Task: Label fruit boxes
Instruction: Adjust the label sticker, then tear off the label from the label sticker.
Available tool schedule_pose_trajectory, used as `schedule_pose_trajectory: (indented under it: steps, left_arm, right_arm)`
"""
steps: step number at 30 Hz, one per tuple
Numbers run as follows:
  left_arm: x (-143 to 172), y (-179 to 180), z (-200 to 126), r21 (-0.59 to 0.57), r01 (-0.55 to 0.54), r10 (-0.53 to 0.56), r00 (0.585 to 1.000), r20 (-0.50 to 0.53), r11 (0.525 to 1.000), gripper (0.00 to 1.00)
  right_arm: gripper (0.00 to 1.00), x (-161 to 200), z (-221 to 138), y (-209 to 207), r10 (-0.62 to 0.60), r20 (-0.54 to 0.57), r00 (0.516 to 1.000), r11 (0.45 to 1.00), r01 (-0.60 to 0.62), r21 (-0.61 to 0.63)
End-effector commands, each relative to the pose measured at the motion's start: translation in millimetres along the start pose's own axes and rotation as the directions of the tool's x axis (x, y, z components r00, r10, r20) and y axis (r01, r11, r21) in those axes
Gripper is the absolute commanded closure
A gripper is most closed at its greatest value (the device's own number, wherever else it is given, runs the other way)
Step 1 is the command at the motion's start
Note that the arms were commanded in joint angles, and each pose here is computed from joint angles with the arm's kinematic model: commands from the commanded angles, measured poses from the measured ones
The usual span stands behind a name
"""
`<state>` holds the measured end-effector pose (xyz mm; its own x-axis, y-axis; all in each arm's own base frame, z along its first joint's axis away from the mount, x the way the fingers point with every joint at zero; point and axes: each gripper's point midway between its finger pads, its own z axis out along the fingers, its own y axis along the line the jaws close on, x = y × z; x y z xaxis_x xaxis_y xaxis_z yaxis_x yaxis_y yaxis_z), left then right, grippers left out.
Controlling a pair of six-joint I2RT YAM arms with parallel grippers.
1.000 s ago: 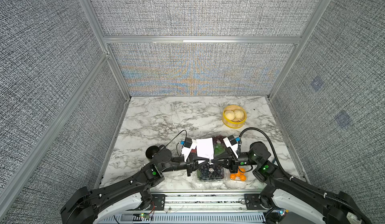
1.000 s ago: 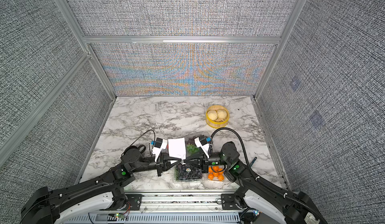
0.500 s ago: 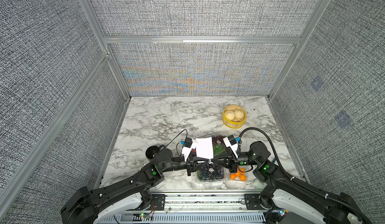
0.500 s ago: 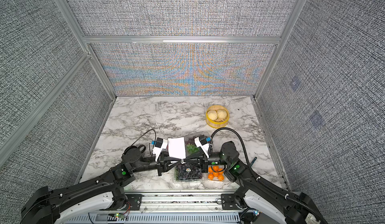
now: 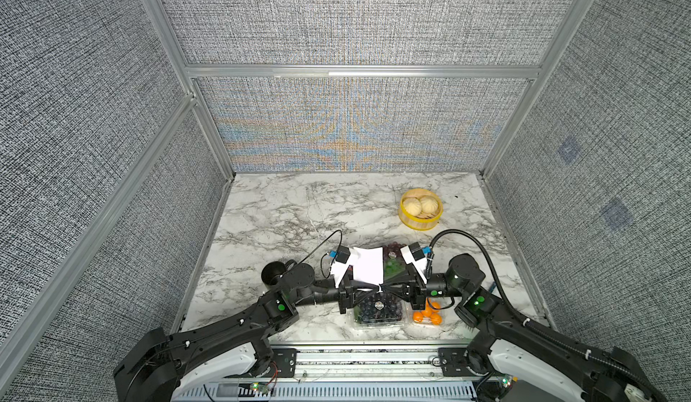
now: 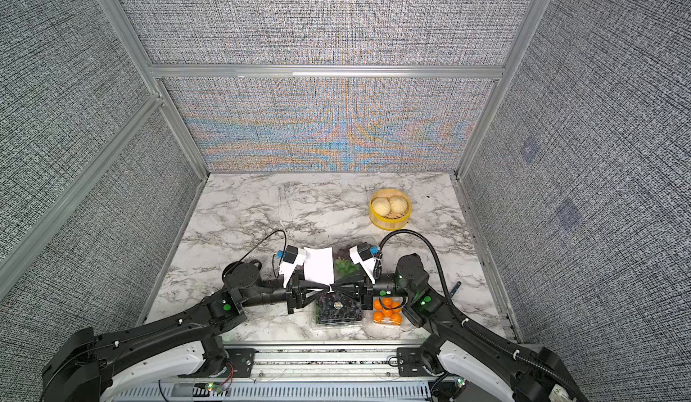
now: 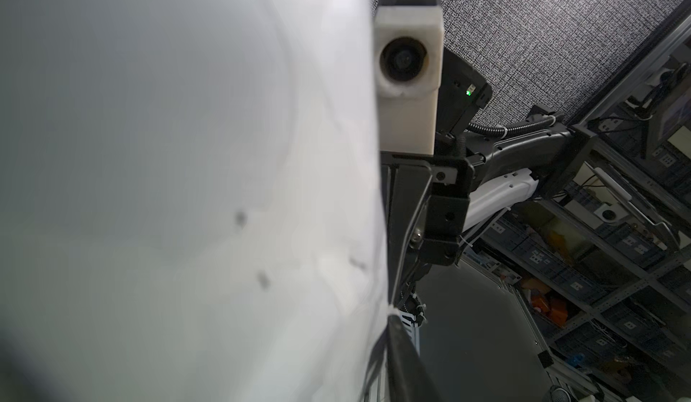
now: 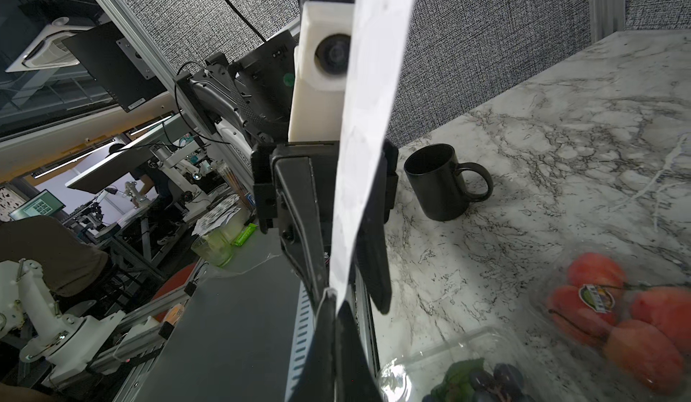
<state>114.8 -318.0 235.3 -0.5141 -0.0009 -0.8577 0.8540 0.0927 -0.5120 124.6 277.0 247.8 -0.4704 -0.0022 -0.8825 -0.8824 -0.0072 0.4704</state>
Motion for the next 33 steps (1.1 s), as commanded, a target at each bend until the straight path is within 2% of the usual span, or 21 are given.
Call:
schedule_pose_trajectory:
  steps: [1,15,19,27,33]
  left_arm:
    - [-6.7,-0.6,-2.2,-0.01,-0.026,0.026,0.999,0.031,1.0,0.72]
    - [-4.4,0.4,4.4,0.008,-0.018,0.018,1.0,0.016,1.0,0.72]
    - [-4.3,0.1,4.3,0.011,-0.016,0.016,1.0,0.017,1.0,0.8]
    - [-8.2,-0.9,-8.3,-0.029,-0.034,0.035,0.998,0.045,0.999,0.6]
    - [-13.3,3.0,-19.9,-0.093,-0.051,0.058,0.996,0.071,0.994,0.57]
  right_arm:
    - [1.0,-2.0,-0.8,2.1,-0.021,0.003,1.0,1.0,0.021,0.001]
    - [1.0,-1.1,2.8,4.7,-0.006,-0.008,1.0,0.999,0.006,-0.042]
    - [1.0,-0.6,2.4,4.0,-0.007,-0.009,1.0,0.999,0.007,-0.036]
    - [1.0,-0.9,0.6,4.0,-0.013,-0.007,1.0,1.0,0.013,-0.021]
    - [1.0,-1.7,0.4,5.8,-0.015,-0.007,1.0,1.0,0.015,-0.027]
